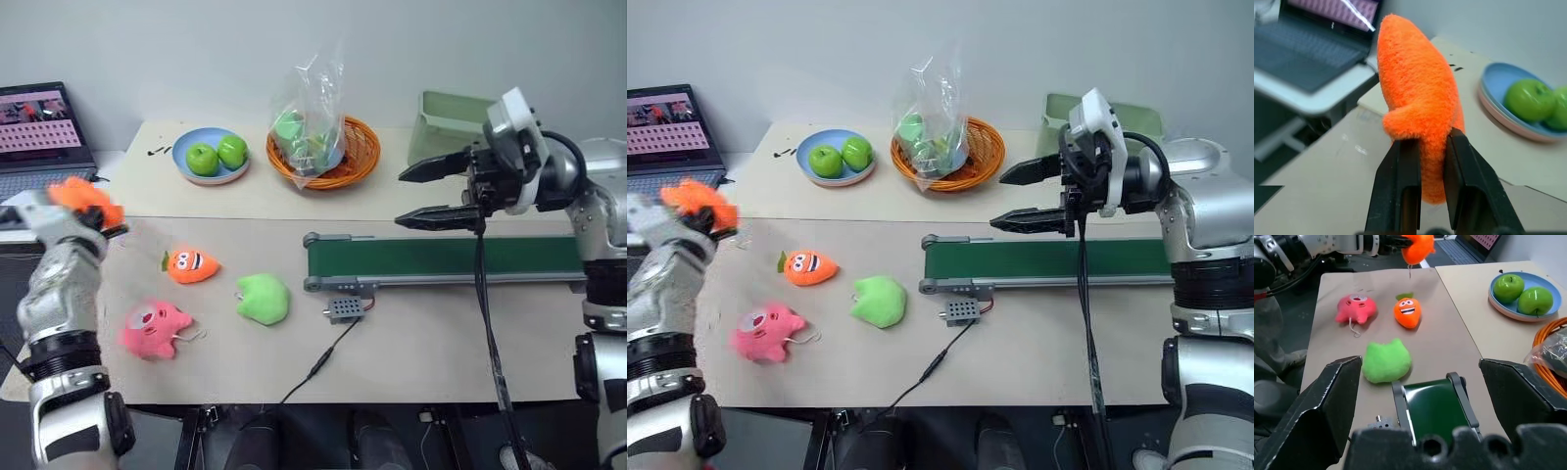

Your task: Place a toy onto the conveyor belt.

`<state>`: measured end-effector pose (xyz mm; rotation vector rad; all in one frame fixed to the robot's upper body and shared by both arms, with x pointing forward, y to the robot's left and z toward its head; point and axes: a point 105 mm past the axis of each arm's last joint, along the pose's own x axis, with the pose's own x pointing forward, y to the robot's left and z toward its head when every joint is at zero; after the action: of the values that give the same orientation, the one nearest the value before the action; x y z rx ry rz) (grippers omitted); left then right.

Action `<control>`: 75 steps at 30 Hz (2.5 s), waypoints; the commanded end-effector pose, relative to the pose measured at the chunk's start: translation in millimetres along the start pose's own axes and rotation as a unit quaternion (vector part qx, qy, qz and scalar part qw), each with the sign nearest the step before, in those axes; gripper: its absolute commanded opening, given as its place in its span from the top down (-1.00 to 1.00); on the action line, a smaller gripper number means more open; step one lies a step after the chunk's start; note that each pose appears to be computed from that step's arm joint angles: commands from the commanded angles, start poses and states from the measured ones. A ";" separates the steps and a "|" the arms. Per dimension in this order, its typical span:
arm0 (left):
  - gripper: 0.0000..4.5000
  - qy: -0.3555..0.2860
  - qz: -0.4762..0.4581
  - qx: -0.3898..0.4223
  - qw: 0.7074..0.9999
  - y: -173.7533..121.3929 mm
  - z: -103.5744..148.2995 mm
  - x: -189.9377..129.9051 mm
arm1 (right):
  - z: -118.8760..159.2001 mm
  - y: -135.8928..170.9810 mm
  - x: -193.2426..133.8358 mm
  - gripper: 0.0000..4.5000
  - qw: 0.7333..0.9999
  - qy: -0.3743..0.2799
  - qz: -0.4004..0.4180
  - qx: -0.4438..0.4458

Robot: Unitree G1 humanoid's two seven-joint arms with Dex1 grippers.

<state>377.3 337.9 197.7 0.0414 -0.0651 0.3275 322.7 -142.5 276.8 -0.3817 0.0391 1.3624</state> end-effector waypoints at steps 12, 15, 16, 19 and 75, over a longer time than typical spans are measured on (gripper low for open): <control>0.70 -0.380 -0.357 0.591 0.615 -217.5 54.3 -81.3 | 0.7 1.3 -8.7 -1.00 0.999 -0.015 -0.048 -0.019; 0.70 -0.410 -0.377 0.631 0.540 -232.2 38.3 -87.6 | -0.5 3.4 -12.3 -1.00 0.998 -0.016 -0.061 -0.019; 0.70 -0.414 -0.381 0.640 0.524 -235.2 34.0 -87.3 | -0.8 4.1 -13.1 -1.00 0.998 -0.017 -0.065 -0.019; 0.70 -0.425 -0.386 0.659 0.487 -247.0 22.9 -85.5 | -1.7 7.1 -16.7 -1.00 0.997 -0.019 -0.075 -0.017; -0.99 0.001 -0.613 0.174 0.771 -161.5 12.4 -98.6 | -5.1 -6.2 -36.2 -1.00 0.991 -0.019 -0.125 -0.031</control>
<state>337.3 144.7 179.5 0.4434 0.0780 -1.0281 326.6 -180.1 263.7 -0.3794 0.0051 1.1116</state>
